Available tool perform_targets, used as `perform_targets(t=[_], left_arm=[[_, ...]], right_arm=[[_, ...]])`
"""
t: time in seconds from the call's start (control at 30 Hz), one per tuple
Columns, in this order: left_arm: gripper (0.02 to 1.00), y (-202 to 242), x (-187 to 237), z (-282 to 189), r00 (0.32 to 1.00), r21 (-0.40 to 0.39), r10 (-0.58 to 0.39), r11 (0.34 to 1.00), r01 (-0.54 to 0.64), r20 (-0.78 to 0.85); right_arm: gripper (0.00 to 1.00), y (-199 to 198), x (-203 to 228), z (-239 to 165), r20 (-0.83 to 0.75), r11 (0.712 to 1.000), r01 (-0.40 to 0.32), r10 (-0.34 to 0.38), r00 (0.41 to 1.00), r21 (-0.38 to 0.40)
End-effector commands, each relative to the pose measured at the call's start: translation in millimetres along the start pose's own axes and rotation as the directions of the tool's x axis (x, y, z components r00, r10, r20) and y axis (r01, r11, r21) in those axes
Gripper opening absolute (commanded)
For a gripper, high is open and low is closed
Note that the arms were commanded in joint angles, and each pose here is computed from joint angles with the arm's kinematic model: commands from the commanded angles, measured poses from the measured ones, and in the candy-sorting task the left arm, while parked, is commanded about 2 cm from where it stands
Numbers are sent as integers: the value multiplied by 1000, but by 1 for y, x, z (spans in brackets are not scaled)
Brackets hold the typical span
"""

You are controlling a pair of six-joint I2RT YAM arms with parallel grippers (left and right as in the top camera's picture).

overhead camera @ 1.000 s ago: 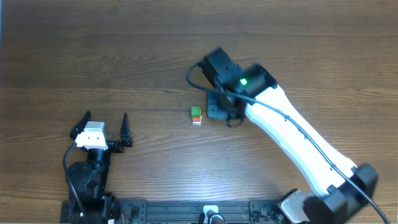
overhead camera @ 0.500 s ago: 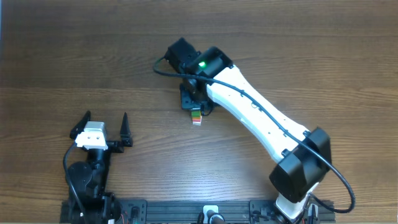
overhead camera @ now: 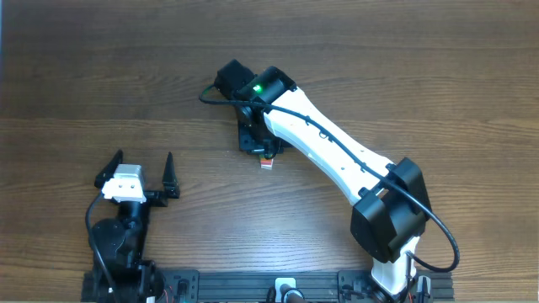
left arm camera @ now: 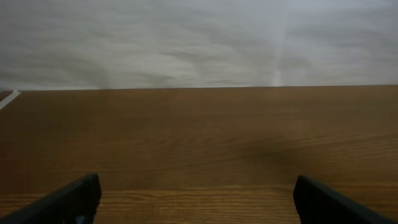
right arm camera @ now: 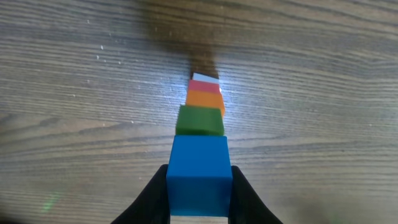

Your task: Stack Cubes

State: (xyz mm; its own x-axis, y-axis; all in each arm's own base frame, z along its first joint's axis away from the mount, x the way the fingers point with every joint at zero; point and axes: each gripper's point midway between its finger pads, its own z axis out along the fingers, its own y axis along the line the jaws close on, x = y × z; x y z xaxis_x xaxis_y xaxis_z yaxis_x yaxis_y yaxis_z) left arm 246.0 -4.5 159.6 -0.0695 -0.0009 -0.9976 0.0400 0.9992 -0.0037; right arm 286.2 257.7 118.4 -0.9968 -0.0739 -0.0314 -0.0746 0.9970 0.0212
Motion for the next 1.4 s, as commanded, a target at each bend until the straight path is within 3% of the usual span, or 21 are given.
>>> perform_targets(t=[0.03, 1.4], left_arm=[[1000, -2, 1, 0, 1000, 11, 18, 1000, -18, 1], [1000, -2, 1, 0, 1000, 11, 18, 1000, -18, 1]], right_arm=[[9, 7, -6, -3, 21, 1000, -13, 14, 1000, -20], [12, 2, -6, 1, 23, 1000, -14, 14, 1000, 5]])
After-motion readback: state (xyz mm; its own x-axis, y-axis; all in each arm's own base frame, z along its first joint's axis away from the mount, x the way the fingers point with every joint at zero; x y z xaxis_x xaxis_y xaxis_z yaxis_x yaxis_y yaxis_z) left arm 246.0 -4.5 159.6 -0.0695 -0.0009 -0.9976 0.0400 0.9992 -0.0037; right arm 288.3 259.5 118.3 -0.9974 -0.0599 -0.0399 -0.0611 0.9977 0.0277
